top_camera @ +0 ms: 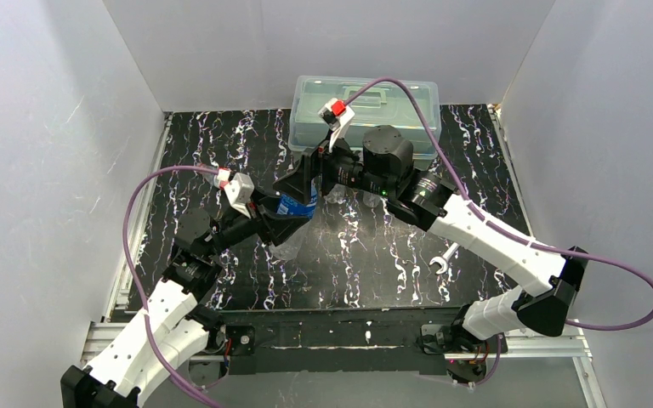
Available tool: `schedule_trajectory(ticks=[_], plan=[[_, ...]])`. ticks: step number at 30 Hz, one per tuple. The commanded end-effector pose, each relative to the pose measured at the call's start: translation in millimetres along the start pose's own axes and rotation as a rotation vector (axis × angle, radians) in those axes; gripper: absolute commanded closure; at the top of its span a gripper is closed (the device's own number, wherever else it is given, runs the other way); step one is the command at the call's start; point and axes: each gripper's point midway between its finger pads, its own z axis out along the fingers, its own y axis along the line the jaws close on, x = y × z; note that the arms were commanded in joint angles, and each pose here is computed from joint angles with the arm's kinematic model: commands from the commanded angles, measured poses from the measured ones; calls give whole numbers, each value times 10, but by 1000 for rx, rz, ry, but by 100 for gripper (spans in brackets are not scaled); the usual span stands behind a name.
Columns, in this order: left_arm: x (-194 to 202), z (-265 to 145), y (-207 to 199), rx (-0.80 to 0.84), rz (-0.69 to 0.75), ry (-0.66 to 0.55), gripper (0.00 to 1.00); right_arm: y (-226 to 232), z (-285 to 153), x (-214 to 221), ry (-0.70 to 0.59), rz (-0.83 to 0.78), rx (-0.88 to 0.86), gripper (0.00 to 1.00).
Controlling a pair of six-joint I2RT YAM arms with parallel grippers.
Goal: Screw on the bottle caps
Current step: Screw the bottle cap onto the plastic bottle.
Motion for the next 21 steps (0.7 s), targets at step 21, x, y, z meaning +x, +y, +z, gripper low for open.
schedule_trajectory(ticks=[21], plan=[[68,100,238,-95,-92,5,100,170,-127,-153,-33,-73,-3,2]])
